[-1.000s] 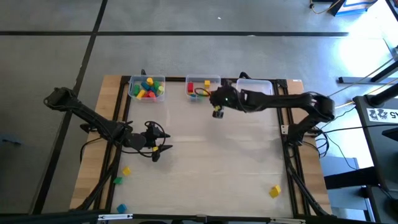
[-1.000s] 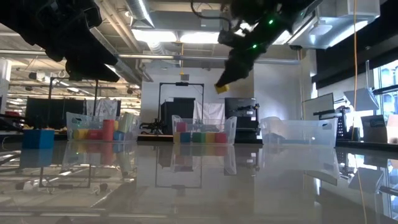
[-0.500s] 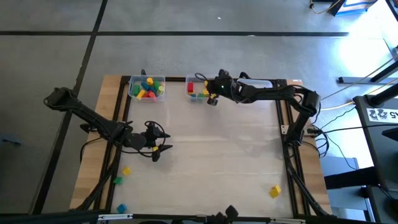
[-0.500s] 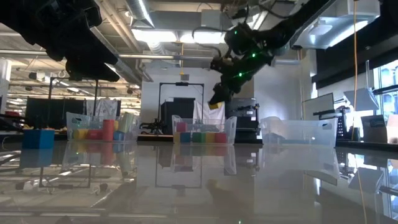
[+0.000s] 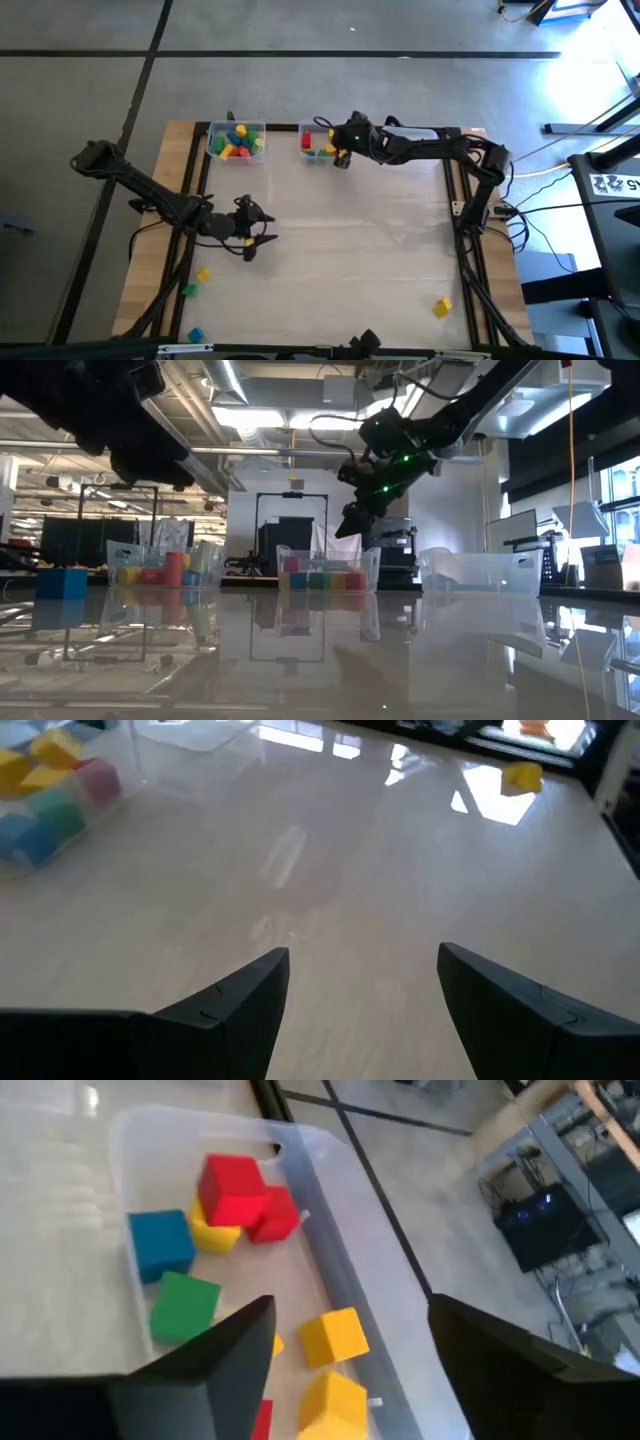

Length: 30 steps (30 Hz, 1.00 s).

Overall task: Sort blocks by size
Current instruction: Put the square blue block into the middle transparent bin

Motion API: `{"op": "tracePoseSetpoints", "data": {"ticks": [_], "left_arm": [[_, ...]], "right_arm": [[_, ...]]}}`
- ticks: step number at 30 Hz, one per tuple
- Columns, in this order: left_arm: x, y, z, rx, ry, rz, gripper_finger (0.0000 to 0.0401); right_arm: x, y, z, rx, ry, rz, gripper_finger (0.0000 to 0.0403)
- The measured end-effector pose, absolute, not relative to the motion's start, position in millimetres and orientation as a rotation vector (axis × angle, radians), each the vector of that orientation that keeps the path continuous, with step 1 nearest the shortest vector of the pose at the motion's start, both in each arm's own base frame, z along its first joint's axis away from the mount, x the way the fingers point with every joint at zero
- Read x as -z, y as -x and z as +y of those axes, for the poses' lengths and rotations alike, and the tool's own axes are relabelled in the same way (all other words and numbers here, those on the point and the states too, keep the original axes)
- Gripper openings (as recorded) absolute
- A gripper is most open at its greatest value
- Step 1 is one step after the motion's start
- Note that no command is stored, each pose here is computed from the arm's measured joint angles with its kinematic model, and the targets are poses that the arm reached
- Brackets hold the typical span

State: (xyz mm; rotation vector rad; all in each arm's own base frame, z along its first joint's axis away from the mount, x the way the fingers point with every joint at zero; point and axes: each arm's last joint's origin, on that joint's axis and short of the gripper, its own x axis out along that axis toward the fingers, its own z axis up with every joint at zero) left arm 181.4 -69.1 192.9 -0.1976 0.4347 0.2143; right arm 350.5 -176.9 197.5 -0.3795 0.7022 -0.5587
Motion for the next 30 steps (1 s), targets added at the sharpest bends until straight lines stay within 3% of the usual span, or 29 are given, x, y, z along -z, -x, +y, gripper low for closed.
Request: {"op": "tracePoseSetpoints", "data": {"ticks": [5,21,30], "left_arm": [[-216.7,-187.3,-77.6,-0.094,0.132,0.472,0.0253],[-277.7,-177.3,-148.7,0.066,0.047,0.886,0.0253],[-277.4,-171.1,-195.1,0.079,0.293,1.171,0.0253]], "right_arm": [[-218.0,-352.4,-151.2,0.472,0.435,0.674,0.0287],[-235.6,-364.3,-46.9,0.243,0.537,0.661,0.0282],[-235.3,-366.8,-5.9,0.171,0.556,0.637,0.0282]]}}
